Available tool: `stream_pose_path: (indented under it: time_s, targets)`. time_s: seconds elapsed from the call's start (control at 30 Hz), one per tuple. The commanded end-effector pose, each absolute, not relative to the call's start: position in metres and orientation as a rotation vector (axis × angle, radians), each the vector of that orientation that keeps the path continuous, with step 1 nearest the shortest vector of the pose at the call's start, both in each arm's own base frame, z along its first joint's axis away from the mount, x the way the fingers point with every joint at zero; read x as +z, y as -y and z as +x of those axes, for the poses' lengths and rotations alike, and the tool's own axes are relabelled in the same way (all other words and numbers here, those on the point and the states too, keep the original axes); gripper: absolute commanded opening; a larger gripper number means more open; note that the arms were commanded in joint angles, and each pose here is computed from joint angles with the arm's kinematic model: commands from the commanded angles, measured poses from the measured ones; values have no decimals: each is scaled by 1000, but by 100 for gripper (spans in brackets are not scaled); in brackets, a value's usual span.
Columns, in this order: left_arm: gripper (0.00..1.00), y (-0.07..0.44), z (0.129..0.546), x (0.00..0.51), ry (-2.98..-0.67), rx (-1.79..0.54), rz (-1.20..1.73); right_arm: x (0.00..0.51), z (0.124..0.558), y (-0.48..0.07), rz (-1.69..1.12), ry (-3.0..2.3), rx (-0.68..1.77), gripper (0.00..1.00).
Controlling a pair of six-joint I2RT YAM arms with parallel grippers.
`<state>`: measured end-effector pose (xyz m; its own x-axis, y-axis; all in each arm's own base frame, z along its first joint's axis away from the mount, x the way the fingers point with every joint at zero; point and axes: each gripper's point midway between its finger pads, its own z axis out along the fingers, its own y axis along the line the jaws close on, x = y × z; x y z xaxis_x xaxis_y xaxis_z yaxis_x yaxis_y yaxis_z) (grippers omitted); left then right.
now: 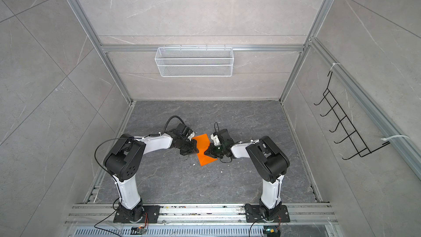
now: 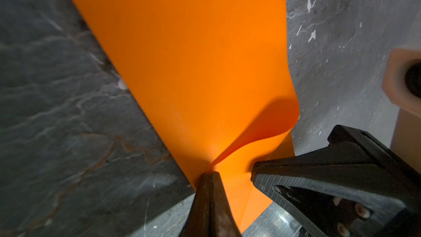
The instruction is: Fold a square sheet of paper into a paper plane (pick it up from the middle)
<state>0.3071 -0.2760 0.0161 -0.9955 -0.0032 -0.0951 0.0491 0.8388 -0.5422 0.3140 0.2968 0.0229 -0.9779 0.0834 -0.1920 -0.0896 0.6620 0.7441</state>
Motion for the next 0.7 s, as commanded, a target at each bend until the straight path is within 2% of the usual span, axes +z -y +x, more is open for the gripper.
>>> stream_pose_path:
  time_s: [0.0,0.27,0.53,0.67]
  targets:
    - [0,232,272,-35,-3136,-542,-15,25,328,-296,20,-2635,1236,4]
    - [0,232,272,-35,-3137,-542,-17,6,331,-278,123,-2662,1217,4]
    - [0,232,273,-33,-3135,-538,-12,47,342,-288,38,-2564,1290,4]
    - [0,233,275,-32,-3132,-539,-8,34,346,-285,60,-2603,1239,4]
